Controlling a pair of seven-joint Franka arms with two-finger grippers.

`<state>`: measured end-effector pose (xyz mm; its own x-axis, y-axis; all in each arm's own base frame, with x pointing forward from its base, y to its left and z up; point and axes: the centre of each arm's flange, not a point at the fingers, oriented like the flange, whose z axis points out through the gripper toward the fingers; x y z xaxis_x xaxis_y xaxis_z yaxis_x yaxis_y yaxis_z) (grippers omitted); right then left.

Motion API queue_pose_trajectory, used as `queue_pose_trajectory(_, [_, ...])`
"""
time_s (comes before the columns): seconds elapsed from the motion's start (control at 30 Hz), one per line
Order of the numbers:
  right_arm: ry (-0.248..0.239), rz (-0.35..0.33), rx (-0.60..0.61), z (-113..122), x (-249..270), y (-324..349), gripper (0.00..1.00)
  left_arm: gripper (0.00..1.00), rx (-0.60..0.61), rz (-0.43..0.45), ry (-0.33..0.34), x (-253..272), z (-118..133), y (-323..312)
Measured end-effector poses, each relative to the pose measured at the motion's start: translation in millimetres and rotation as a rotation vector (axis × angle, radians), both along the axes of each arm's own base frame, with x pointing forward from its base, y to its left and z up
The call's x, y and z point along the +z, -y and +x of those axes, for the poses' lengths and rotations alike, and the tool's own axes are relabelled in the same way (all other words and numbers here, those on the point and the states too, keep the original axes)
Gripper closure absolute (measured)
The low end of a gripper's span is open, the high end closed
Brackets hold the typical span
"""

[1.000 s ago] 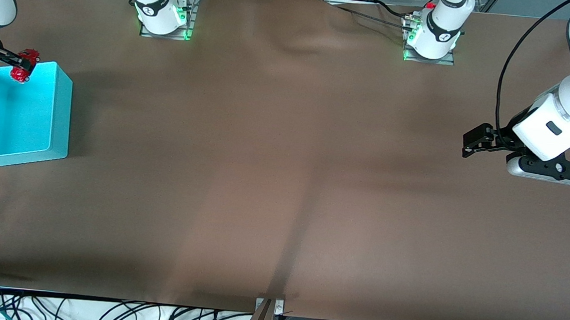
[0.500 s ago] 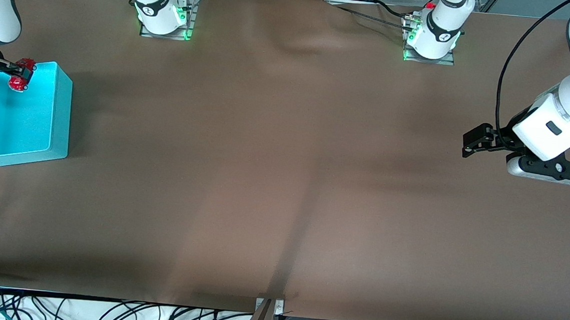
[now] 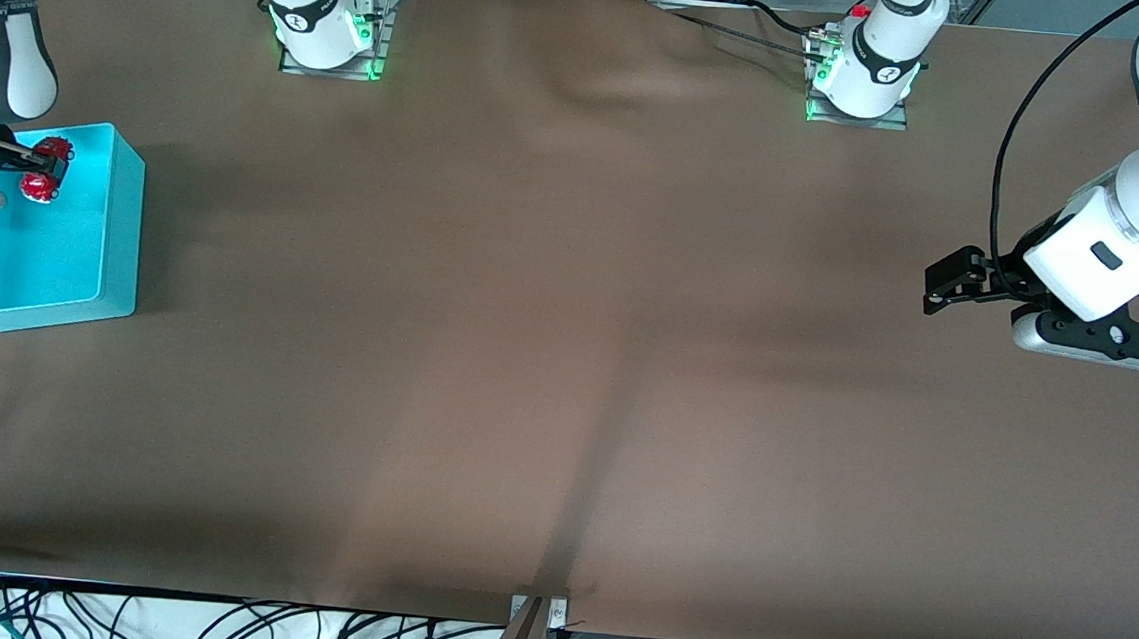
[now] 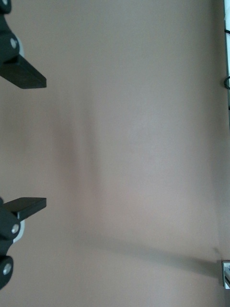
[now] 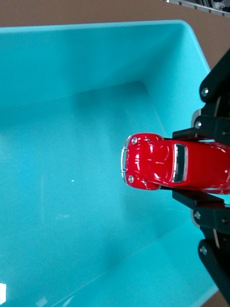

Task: Wind red beetle toy and store in blue box

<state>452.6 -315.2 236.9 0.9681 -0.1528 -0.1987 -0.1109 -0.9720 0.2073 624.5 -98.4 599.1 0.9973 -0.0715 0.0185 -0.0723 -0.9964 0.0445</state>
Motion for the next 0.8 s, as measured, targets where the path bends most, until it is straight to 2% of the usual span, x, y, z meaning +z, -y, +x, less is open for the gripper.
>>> queue_pose_trajectory(0.3, [0.002,0.030,-0.029,6,-15,-2,0.54,0.00,0.000,0.000,0.000,0,0,0])
queue_pose_trajectory(0.8, [0.010,0.029,-0.030,7,-25,0,0.54,0.00,-0.001,0.000,0.000,0,0,0])
